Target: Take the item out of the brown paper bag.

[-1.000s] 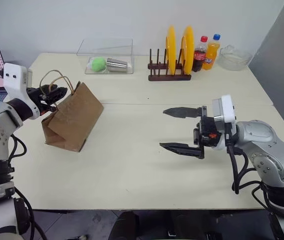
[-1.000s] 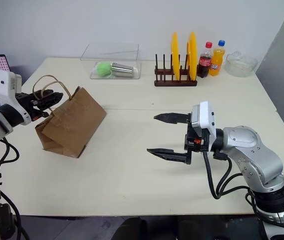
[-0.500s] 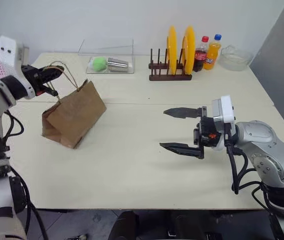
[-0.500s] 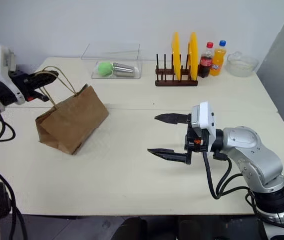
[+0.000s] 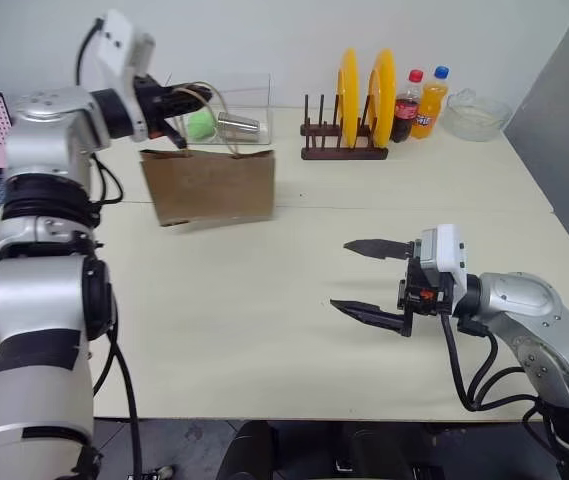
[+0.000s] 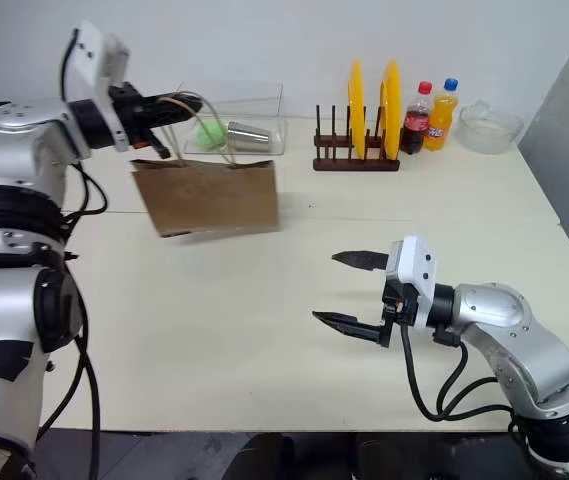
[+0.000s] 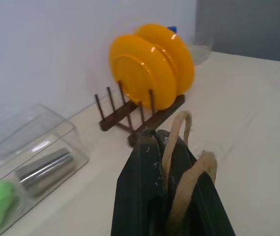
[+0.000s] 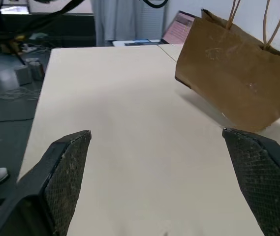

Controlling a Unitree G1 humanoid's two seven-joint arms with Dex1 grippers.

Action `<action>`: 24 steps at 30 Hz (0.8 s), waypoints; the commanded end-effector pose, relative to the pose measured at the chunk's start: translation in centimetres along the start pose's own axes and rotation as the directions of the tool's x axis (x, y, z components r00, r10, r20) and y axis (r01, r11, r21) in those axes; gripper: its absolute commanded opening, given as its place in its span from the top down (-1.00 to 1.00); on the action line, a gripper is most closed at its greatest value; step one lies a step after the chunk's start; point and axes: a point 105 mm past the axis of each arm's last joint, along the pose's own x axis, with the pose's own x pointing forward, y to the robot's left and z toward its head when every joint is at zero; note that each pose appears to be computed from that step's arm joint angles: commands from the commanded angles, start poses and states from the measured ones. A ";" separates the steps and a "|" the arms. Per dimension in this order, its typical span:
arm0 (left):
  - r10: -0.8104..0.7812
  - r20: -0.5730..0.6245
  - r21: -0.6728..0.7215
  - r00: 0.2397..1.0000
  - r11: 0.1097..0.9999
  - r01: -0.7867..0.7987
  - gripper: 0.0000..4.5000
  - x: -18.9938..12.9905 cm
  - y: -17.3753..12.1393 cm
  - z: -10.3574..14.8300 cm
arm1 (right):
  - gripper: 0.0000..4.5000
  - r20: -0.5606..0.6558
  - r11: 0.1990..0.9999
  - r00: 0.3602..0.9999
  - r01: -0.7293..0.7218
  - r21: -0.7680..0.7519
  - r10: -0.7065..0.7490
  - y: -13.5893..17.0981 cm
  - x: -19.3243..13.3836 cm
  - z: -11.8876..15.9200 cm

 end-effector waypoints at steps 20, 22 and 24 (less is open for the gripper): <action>-0.241 0.158 0.127 0.958 0.967 0.222 0.99 8.3 -7.0 5.0 | -1.00 -0.040 0.962 0.962 0.273 0.030 -0.272 1.8 -2.7 -0.6; -0.251 0.168 0.129 0.953 0.964 0.231 0.99 8.4 -7.3 5.3 | -1.00 -0.045 0.958 0.958 0.285 0.036 -0.283 2.0 -2.9 -0.6; -0.255 0.175 0.132 0.951 0.963 0.234 0.99 8.6 -7.4 5.5 | -1.00 -0.048 0.955 0.956 0.293 0.040 -0.291 2.1 -3.0 -0.5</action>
